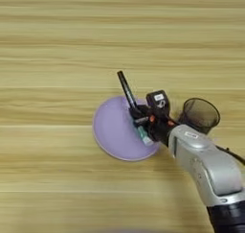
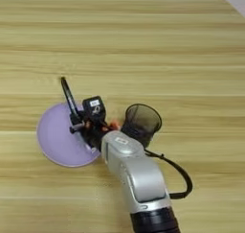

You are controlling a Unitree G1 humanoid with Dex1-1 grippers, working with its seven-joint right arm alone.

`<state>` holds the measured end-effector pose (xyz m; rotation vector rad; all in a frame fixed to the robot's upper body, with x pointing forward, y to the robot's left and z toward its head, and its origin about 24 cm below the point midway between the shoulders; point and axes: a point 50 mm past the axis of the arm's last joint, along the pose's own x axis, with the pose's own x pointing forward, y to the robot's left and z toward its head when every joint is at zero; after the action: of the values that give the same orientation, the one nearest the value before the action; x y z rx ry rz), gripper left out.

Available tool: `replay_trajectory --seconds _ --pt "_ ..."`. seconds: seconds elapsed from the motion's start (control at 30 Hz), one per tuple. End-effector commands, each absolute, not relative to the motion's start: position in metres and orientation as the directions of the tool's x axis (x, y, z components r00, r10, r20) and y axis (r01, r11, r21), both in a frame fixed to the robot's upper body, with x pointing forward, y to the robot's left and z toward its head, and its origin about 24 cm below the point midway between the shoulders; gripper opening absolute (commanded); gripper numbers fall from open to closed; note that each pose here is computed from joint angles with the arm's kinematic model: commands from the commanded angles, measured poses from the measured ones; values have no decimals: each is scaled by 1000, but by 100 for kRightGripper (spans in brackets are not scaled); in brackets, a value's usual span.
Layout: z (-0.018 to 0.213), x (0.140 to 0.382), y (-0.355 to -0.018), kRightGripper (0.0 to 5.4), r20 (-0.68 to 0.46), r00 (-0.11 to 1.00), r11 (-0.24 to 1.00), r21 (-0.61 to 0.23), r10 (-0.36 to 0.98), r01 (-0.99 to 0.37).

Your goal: Move the objects on the table

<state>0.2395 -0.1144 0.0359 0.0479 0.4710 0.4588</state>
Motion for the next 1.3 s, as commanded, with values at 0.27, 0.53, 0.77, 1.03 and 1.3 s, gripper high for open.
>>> replay_trajectory --seconds 0.27,0.53,0.77,1.03,1.3 --pt "24 257 -109 103 -423 799 901 138 428 -410" --pt "11 256 -102 103 -450 767 886 158 458 -436" --pt "5 258 -103 103 -466 756 886 178 459 -428" --pt "-2 261 -102 103 -495 737 886 197 460 -420" --pt "-5 262 -102 103 -504 730 884 192 462 -426"
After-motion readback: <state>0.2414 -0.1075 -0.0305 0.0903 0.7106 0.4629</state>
